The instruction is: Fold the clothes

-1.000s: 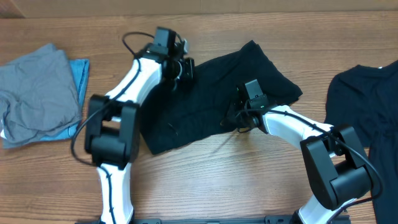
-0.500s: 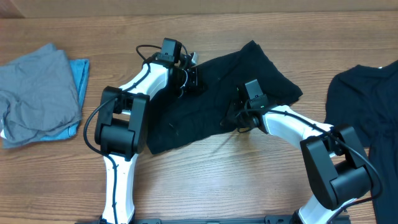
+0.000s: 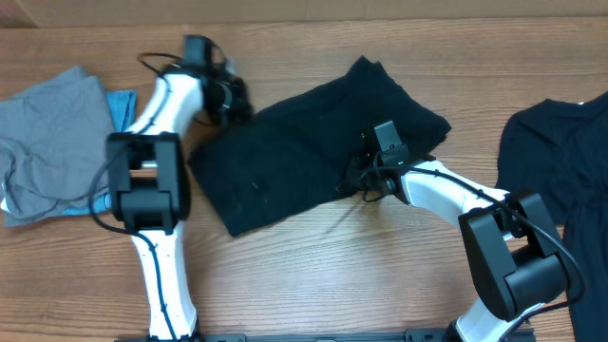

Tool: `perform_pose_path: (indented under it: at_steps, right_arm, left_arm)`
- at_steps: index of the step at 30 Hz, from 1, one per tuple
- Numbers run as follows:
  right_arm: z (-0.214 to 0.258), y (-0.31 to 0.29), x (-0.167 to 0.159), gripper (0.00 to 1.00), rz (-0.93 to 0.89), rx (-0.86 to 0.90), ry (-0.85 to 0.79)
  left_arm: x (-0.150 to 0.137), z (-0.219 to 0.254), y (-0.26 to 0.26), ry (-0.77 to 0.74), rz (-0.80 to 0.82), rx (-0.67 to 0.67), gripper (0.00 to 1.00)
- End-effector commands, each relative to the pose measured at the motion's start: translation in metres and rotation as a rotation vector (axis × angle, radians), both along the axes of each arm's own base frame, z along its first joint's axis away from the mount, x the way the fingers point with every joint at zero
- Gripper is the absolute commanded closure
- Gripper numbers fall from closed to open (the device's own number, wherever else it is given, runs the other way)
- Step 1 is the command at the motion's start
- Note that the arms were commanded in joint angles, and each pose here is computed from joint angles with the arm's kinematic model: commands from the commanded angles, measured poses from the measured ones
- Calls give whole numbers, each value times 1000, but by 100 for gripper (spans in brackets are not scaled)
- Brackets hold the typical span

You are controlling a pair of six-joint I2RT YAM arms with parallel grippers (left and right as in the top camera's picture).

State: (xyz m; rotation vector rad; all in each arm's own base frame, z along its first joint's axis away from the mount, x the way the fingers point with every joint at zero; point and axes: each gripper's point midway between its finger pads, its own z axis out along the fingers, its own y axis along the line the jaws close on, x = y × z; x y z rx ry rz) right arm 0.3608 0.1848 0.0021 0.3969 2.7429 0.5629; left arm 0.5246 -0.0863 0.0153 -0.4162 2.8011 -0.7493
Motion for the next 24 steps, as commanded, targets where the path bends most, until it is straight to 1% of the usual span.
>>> perform_pose_path:
  at_steps: [1, 4, 6, 8, 11, 13, 16, 20, 23, 24]
  right_arm:
    - [-5, -5, -2, 95, -6, -33, 5]
    - [-5, -5, -2, 95, -6, -33, 4]
    - [-5, -5, -1, 95, -6, -32, 2]
    - [-5, -5, -1, 95, -6, -32, 2]
    - [-5, -5, -2, 95, -6, -32, 4]
    - [-5, -5, -2, 89, -6, -32, 5]
    - [-5, -4, -1, 88, -5, -28, 2]
    - [-3, -1, -1, 88, 11, -14, 3]
    - [-2, 2, -2, 88, 42, -6, -2]
    - [-3, 2, -3, 88, 43, -6, 1]
  left_arm:
    - [32, 46, 60, -75, 103, 118, 96]
    - [34, 99, 64, -116, 112, 118, 96]
    - [27, 120, 57, -110, 100, 109, 96]
    - [11, 130, 42, -68, 71, 89, 96]
    - [-23, 124, 15, 57, -8, 72, 96]
    - [-53, 114, -6, 152, -103, 87, 96]
    - [-92, 104, -39, 259, -251, 106, 96]
    - [-125, 90, -69, 339, -366, 170, 96]
    - [-143, 73, -81, 400, -390, 232, 96]
    - [-147, 69, -83, 413, -395, 233, 96]
